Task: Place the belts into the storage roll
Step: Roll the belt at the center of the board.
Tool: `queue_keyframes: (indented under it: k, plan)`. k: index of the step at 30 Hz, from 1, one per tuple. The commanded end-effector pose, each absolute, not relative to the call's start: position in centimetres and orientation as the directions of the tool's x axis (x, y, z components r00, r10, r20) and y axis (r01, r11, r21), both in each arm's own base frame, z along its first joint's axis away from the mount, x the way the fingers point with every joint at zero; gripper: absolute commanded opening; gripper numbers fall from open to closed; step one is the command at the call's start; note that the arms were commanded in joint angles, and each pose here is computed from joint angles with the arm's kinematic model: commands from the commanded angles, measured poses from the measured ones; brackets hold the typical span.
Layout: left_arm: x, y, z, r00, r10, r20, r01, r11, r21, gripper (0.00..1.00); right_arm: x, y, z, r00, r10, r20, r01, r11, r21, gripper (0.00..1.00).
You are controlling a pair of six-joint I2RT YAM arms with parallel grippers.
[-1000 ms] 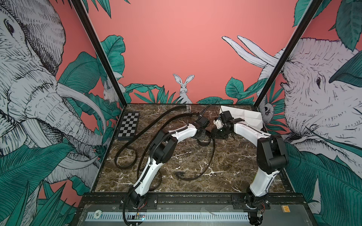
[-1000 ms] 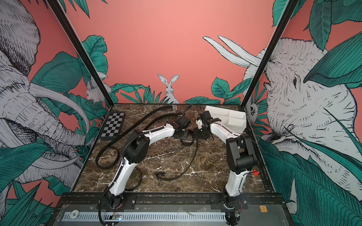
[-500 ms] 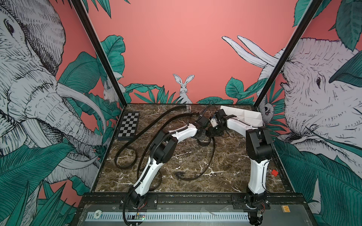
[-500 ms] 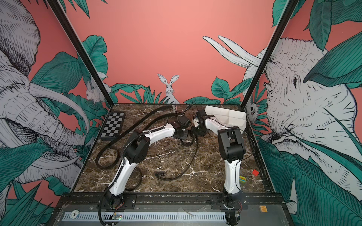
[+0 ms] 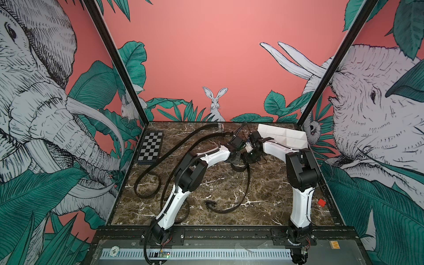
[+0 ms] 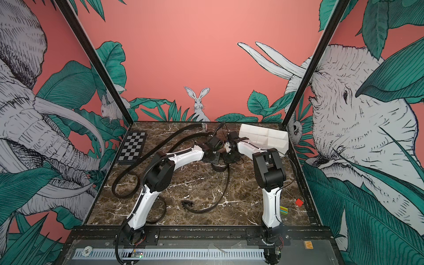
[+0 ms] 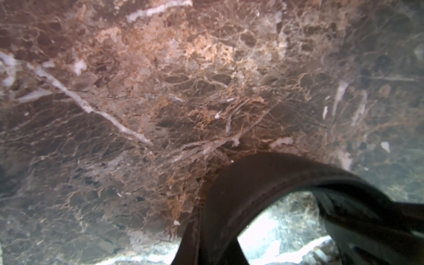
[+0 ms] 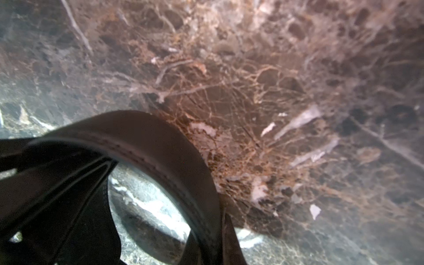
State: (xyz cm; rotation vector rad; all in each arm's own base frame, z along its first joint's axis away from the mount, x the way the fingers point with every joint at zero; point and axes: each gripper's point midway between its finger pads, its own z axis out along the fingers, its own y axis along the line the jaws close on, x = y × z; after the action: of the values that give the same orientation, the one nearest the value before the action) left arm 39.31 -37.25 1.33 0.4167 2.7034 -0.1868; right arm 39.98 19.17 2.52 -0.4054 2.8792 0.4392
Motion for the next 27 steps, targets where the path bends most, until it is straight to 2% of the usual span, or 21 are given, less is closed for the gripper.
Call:
queue_keyframes:
  k: [1, 4, 7, 17, 20, 27]
  plan:
    - [31.0, -31.4, -9.0, -0.945, 0.328, 0.001, 0.328, 0.944, 0.03, 0.13, 39.0, 18.0, 1.6, -0.954, -0.234, -0.185, -0.27, 0.941, 0.205, 0.0]
    - [31.2, -31.7, -7.7, -0.943, 0.331, -0.036, 0.331, 0.944, 0.002, 0.33, 38.6, 17.2, 1.6, -0.958, -0.236, -0.162, -0.263, 0.951, 0.165, 0.0]
    - [31.5, -31.9, -5.6, -0.938, 0.333, -0.092, 0.337, 0.941, -0.025, 0.48, 38.3, 16.6, 1.7, -0.961, -0.235, -0.149, -0.256, 0.956, 0.142, 0.0]
    - [32.7, -33.6, 3.2, -0.896, 0.285, -0.339, 0.362, 0.913, -0.187, 0.88, 37.3, 16.1, 1.6, -0.964, -0.242, -0.111, -0.253, 0.963, 0.095, 0.0]
    - [33.2, -33.6, 6.5, -0.869, 0.248, -0.428, 0.368, 0.903, -0.223, 0.94, 37.1, 16.1, 1.7, -0.963, -0.252, -0.1, -0.259, 0.963, 0.072, 0.0]
    - [32.8, -33.5, 11.1, -0.83, 0.165, -0.532, 0.382, 0.865, -0.327, 0.96, 36.8, 16.5, 1.6, -0.959, -0.273, -0.073, -0.277, 0.96, 0.035, 0.0]
